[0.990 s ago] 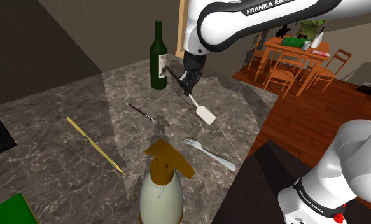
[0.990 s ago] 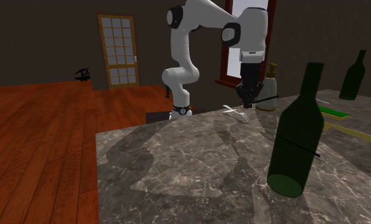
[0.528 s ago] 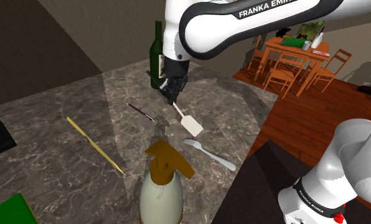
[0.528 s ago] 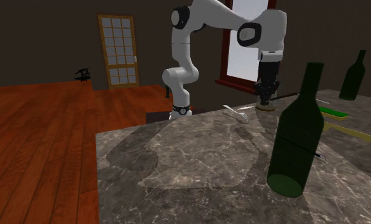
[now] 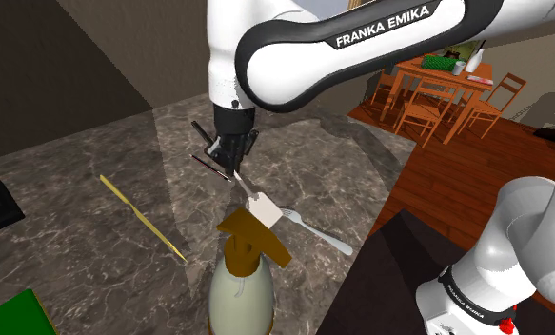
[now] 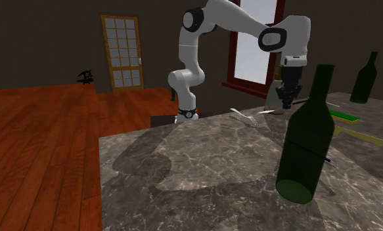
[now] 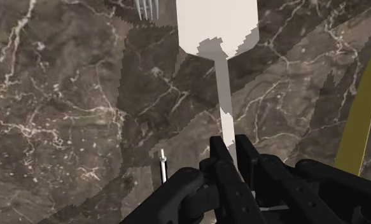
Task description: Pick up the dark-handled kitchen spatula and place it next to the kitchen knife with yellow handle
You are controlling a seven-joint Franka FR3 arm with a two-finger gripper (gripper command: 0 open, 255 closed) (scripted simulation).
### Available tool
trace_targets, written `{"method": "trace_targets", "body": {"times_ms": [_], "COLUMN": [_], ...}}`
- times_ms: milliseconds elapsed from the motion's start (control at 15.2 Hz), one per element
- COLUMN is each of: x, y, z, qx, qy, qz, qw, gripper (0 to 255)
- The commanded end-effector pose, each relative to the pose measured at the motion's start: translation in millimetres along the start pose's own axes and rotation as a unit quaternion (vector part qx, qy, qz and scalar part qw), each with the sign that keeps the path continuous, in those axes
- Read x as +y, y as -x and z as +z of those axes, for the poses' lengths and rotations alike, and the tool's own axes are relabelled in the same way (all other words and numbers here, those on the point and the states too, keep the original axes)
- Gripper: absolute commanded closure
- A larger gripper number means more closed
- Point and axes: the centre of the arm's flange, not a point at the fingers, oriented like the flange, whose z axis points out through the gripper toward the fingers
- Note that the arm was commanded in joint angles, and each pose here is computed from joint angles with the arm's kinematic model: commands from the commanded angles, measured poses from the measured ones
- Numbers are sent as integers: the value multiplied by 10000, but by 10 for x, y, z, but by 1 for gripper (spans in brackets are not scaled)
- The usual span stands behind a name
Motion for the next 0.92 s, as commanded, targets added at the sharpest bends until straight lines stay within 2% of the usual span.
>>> {"method": "trace_targets", "body": {"times_ms": [0,858], "x": [-23,-23], "y": [4,49], "z": [92,777], "qx": [1,1], "qy": [-1,-1], "qz": [4,4], "qw": [10000,10000], "gripper": [255,255]}}
